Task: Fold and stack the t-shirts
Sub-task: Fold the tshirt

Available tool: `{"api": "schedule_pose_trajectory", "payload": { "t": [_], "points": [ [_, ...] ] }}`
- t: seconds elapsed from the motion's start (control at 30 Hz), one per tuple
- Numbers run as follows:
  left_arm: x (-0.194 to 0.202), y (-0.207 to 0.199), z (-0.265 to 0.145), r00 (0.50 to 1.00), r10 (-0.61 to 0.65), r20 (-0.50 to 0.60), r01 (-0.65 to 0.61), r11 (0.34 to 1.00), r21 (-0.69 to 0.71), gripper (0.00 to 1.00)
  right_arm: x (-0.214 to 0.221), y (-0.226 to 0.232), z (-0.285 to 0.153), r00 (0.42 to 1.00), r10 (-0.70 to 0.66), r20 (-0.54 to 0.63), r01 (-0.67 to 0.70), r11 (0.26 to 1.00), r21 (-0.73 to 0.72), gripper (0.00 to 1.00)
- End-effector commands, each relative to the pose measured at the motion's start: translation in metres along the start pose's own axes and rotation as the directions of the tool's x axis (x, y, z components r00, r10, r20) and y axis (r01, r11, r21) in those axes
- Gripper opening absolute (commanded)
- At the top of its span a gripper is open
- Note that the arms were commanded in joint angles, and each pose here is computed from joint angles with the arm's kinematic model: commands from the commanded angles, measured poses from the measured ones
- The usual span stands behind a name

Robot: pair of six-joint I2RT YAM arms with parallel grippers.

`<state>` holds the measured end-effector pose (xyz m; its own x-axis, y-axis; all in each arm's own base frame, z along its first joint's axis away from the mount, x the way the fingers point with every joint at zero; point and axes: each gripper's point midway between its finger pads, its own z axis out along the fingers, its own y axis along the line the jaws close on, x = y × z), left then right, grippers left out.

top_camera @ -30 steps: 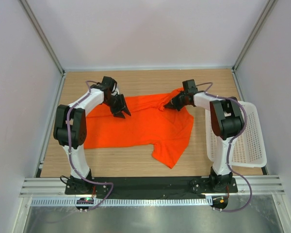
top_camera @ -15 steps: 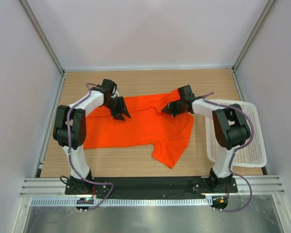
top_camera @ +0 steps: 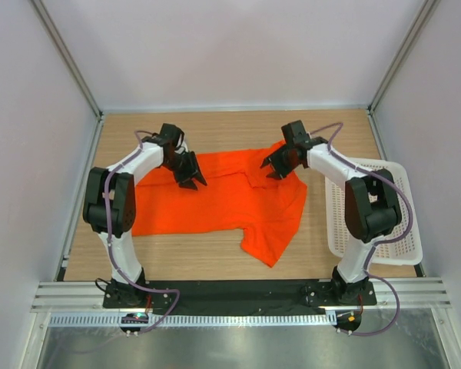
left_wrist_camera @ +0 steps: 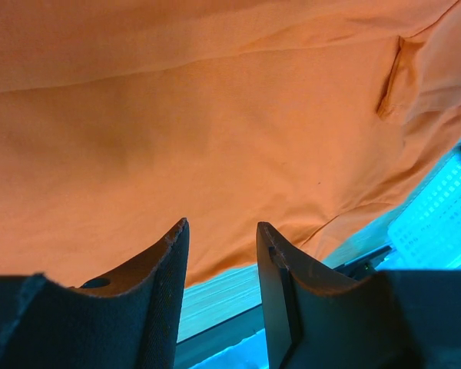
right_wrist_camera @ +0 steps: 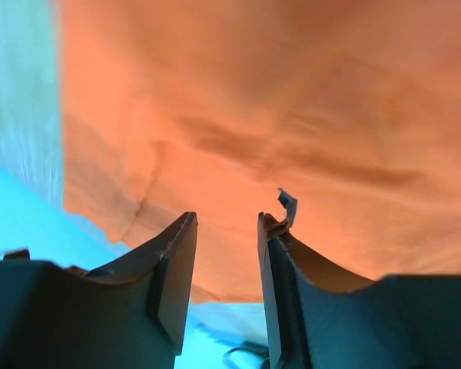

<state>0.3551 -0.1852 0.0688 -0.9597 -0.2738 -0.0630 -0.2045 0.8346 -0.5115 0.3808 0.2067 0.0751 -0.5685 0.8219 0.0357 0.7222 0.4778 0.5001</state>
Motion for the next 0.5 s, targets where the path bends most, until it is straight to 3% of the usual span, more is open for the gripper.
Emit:
{"api": "schedule_pose_trajectory", "payload": {
  "t": [0.0, 0.03, 0.13, 0.2, 0.23, 0.37, 0.47],
  "points": [
    [-0.022, -0.015, -0.024, 0.997, 0.034, 0.074, -0.037, 0.999, 0.040, 0.42, -0.051, 0.035, -0.038, 0.893, -0.409, 0.189, 0.413, 0.910, 0.019, 0.45],
    [-0.025, -0.013, -0.024, 0.996, 0.030, 0.081, -0.033, 0.999, 0.036, 0.42, -0.080, 0.036, -0.042, 0.827, -0.487, 0.281, 0.484, 0.871, 0.084, 0.46],
    [-0.040, -0.001, -0.030, 0.995, -0.008, 0.103, 0.004, 0.999, 0.032, 0.42, -0.121, 0.065, -0.046, 0.696, -0.592, 0.406, 0.598, 0.791, 0.128, 0.47],
    [-0.052, 0.009, -0.036, 0.992, -0.035, 0.119, 0.031, 0.999, 0.031, 0.42, -0.139, 0.083, -0.035, 0.667, -0.619, 0.414, 0.623, 0.769, 0.146, 0.49],
    [-0.058, 0.010, -0.038, 0.991, -0.034, 0.128, 0.030, 0.999, 0.029, 0.42, -0.150, 0.105, -0.043, 0.626, -0.640, 0.445, 0.649, 0.744, 0.157, 0.52],
    [-0.079, 0.025, -0.042, 0.985, -0.077, 0.155, 0.074, 0.997, 0.027, 0.42, -0.167, 0.110, -0.023, 0.583, -0.711, 0.392, 0.686, 0.690, 0.232, 0.59],
    [-0.091, 0.038, -0.043, 0.979, -0.112, 0.170, 0.109, 0.994, 0.024, 0.42, -0.172, 0.108, -0.009, 0.588, -0.721, 0.367, 0.688, 0.684, 0.243, 0.59]
  ]
}}
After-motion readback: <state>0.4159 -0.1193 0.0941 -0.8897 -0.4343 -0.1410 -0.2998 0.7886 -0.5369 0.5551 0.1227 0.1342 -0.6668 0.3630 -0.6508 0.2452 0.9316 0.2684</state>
